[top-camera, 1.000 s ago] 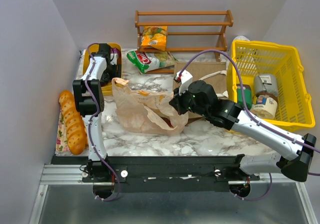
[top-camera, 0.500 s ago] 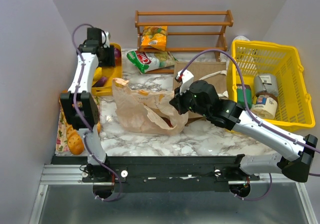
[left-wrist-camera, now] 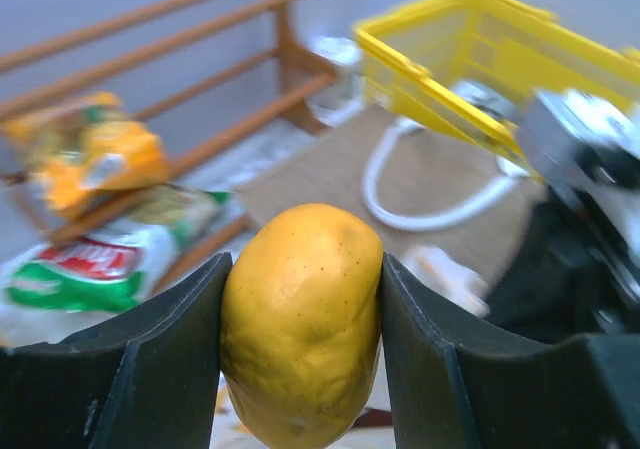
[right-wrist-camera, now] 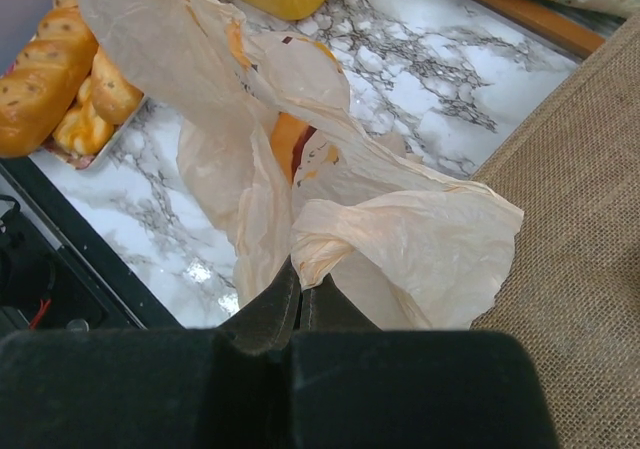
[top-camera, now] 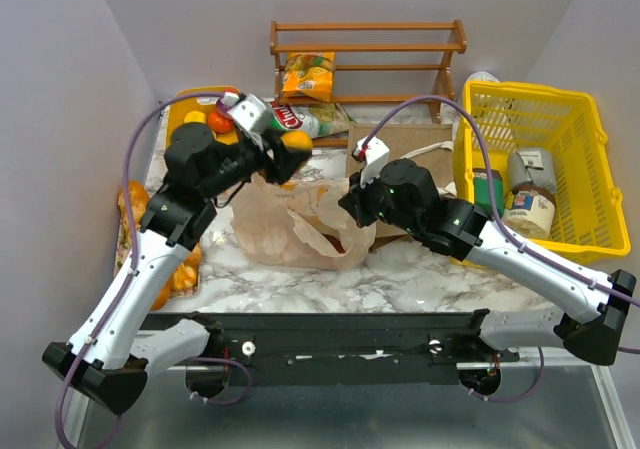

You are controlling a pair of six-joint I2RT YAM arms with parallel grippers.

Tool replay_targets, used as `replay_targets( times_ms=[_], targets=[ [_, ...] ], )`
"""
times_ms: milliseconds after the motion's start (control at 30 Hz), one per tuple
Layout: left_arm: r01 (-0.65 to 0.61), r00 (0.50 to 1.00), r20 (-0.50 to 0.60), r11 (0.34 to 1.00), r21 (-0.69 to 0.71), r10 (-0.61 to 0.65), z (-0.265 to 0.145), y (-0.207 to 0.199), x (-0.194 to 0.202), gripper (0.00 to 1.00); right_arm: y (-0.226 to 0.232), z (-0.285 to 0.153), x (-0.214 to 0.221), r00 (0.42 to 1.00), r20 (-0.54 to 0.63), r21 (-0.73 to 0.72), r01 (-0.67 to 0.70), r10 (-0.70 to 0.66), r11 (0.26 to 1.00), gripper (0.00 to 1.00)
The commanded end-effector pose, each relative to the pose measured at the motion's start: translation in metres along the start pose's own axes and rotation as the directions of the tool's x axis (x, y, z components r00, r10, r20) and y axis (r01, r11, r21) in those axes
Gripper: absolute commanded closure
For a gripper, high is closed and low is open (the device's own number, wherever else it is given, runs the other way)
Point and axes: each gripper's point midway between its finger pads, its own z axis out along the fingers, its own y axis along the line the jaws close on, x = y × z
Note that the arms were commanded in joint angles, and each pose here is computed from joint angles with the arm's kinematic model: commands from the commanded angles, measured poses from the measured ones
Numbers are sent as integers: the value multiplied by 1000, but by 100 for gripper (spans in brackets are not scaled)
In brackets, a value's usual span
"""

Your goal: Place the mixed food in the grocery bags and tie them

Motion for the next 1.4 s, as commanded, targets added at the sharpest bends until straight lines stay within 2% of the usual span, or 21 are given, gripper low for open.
replay_targets(
  times_ms=[0, 67, 100, 300, 467, 633, 767, 867, 1033, 1133, 1267, 1300, 1367],
  targets=[
    [112, 984, -160, 965, 237, -75, 5, -59, 79, 78, -9, -9, -17, 998, 43, 45, -37, 35, 998, 99],
    [134, 978, -190, 954, 267, -84, -1, -74, 96, 78, -10, -13, -20, 998, 56, 48, -42, 39, 998, 99],
    [153, 969, -228, 954, 259, -94, -3, -74, 115, 77, -10, -14, -20, 998, 59, 46, -41, 38, 998, 99],
    [210, 926, -352, 960, 183, -136, 4, -64, 169, 78, -9, -17, -20, 997, 63, 37, -43, 41, 998, 99],
    [163, 919, -374, 983, 82, -122, 20, -40, 194, 79, -7, -20, -18, 997, 63, 24, -46, 44, 999, 99],
    [86, 935, -340, 994, -63, -102, 34, -8, 199, 79, -5, -23, -18, 996, 71, 5, -52, 52, 999, 99],
    [53, 961, -258, 985, -164, -94, 45, 12, 195, 80, 0, -22, -20, 996, 74, -17, -45, 46, 999, 99],
    [68, 977, -180, 972, -224, -110, 51, 22, 186, 80, 0, -23, -20, 997, 74, -23, -34, 36, 999, 99],
    [73, 982, -144, 951, -301, -121, 56, 38, 192, 80, 1, -23, -19, 997, 74, -32, -34, 36, 999, 99],
    [83, 985, -119, 949, -304, -124, 63, 39, 185, 76, 4, -21, -17, 997, 63, -45, -31, 34, 999, 99],
    [43, 979, -172, 929, -368, -114, 66, 54, 205, 73, 5, -20, -17, 998, 59, -49, -30, 32, 998, 99],
    [34, 976, -187, 928, -370, -111, 66, 54, 207, 70, 4, -19, -17, 998, 58, -45, -28, 31, 999, 99],
    [10, 959, -264, 939, -343, -107, 64, 48, 221, 52, 4, -19, -16, 998, 58, -42, -26, 29, 999, 99]
  ],
)
